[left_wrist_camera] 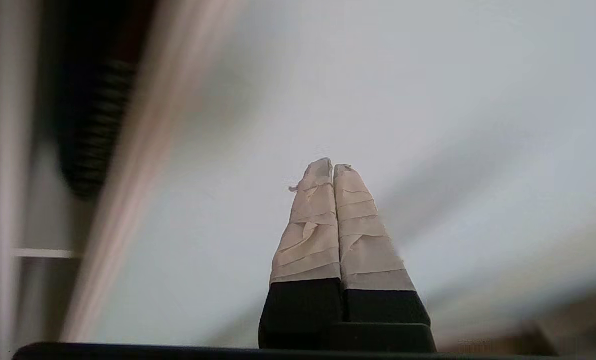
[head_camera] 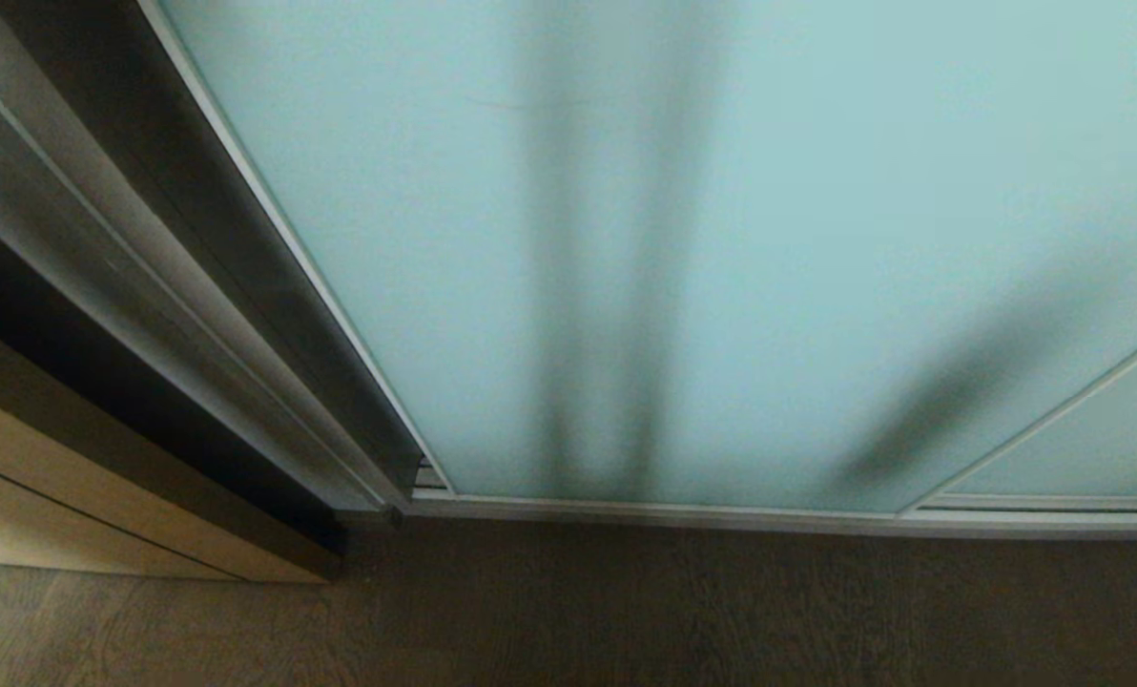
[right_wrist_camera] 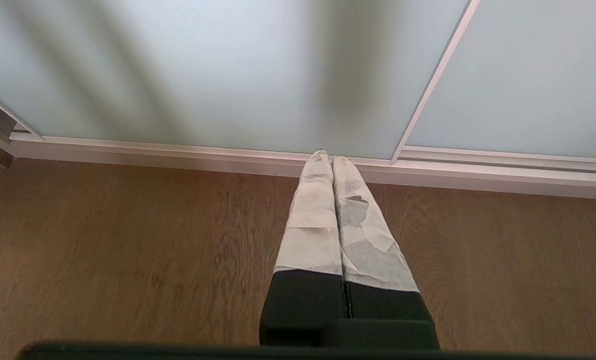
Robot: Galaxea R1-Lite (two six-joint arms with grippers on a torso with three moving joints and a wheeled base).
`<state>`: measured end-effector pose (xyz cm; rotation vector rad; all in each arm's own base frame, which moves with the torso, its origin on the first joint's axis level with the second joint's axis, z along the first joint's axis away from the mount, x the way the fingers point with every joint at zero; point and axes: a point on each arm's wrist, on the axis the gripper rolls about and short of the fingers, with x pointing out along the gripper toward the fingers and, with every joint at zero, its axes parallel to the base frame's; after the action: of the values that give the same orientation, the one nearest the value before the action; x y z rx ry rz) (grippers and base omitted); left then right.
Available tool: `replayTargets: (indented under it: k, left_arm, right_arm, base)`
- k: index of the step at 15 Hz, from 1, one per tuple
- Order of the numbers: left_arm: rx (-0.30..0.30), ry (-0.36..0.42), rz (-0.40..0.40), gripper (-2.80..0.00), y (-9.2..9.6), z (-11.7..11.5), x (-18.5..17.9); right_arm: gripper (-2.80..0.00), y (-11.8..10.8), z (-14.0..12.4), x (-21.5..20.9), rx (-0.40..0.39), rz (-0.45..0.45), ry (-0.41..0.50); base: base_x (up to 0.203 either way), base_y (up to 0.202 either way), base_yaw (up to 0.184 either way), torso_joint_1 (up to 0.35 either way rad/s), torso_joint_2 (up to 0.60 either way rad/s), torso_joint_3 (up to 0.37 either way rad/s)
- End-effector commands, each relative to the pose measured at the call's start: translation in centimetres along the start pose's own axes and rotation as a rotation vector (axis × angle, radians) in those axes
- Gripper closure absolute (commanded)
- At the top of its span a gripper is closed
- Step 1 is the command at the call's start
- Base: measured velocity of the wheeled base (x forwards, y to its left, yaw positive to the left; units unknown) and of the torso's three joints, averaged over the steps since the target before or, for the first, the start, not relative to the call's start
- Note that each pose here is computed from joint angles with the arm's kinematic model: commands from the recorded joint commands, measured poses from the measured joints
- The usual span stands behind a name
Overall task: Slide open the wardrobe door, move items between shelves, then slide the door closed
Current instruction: Close the door
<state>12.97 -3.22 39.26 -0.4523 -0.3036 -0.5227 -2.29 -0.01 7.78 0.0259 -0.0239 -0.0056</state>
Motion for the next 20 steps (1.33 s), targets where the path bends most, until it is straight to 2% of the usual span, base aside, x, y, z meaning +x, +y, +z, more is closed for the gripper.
replayTargets:
  k: [1,4,8,12,20]
  left_arm:
    - [0.006,0.008,-0.078,0.0,-0.7,0.5,-1.2]
    - [-0.002,0.044,-0.078,0.0,-0.1,-0.3,-0.2]
    - [-0.019,0.094,-0.04,0.0,1.7,-2.2,2.7]
    - [-0.02,0.061,0.012,0.0,3.4,-3.7,5.3]
    - [0.004,0.051,0.116,0.0,6.2,-4.0,6.1]
  right_arm:
    - [0.0,0.0,0.0,0.0,0.0,0.0,-0.001]
    - [0.0,0.0,0.0,0.0,0.0,0.0,-0.001]
    - [0.0,0.0,0.0,0.0,0.0,0.0,-0.001]
    - [0.0,0.0,0.0,0.0,0.0,0.0,-0.001]
    - [0.0,0.0,0.0,0.0,0.0,0.0,-0.001]
  base:
    - [0.0,0.0,0.0,0.0,0.0,0.0]
    - [0.0,0.0,0.0,0.0,0.0,0.0]
    - [0.0,0.0,0.0,0.0,0.0,0.0]
    - [0.0,0.0,0.0,0.0,0.0,0.0]
    - [0.0,0.0,0.0,0.0,0.0,0.0]
